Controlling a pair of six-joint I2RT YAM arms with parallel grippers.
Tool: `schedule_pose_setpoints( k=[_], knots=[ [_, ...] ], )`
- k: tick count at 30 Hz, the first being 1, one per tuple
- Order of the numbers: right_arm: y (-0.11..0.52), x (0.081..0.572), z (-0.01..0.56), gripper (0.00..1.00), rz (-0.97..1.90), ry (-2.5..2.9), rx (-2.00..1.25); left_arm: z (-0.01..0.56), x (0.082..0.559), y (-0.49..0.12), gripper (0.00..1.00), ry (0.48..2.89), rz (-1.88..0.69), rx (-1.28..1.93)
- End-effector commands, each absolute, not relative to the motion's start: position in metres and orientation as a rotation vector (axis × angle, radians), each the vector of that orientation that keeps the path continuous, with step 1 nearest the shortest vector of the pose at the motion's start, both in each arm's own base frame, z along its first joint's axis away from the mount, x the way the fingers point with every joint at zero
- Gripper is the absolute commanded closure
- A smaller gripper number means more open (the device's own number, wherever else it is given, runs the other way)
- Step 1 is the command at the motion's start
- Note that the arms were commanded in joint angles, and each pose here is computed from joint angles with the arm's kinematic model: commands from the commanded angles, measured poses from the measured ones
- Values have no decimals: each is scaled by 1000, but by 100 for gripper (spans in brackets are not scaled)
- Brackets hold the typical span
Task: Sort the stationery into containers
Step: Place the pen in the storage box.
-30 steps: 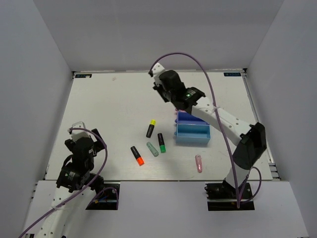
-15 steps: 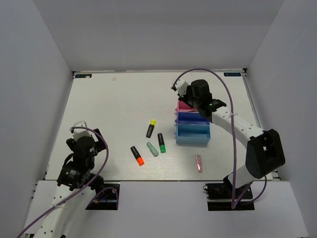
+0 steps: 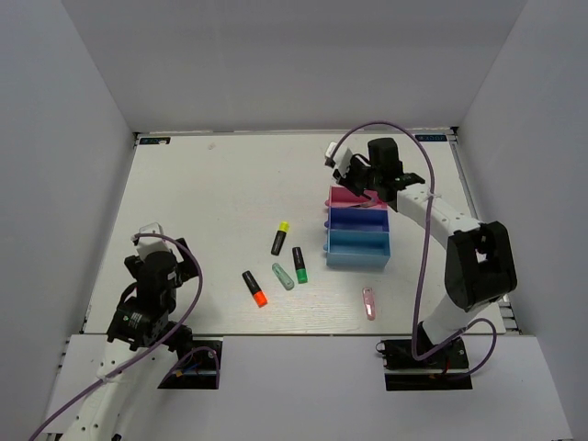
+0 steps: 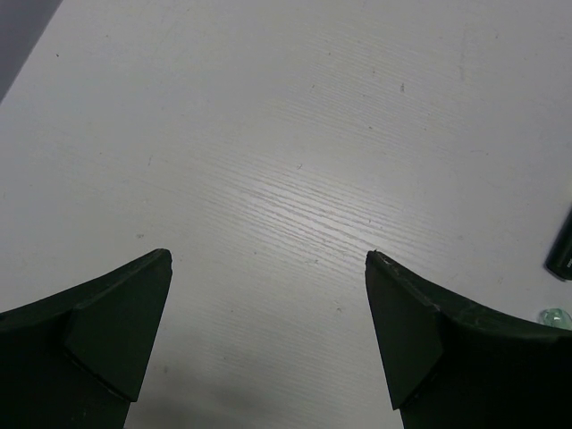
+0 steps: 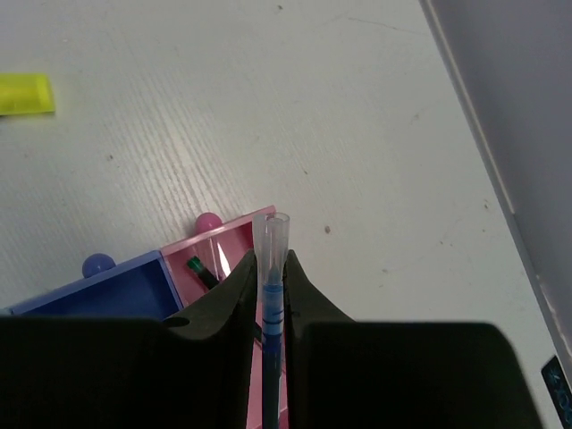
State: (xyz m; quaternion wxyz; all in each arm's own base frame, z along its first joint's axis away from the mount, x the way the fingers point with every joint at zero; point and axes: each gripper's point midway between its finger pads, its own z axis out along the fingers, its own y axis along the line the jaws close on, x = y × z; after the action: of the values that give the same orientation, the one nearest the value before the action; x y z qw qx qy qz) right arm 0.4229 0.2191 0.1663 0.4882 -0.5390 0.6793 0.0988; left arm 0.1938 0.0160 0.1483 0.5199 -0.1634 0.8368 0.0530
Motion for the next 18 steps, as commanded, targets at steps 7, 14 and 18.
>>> schedule_pose_setpoints(
  k=[7,14,18],
  knots=[
    [218,437,171,100,349,1532,-1351,145,195,16,0,2025,138,-381],
    [204,439,155,51,367,1577,-1313,138,202,-11,0,2074,11,-235],
    [200,438,166,10,359,1552,-1284,135,209,-58,30,2123,-226,-27]
  ],
)
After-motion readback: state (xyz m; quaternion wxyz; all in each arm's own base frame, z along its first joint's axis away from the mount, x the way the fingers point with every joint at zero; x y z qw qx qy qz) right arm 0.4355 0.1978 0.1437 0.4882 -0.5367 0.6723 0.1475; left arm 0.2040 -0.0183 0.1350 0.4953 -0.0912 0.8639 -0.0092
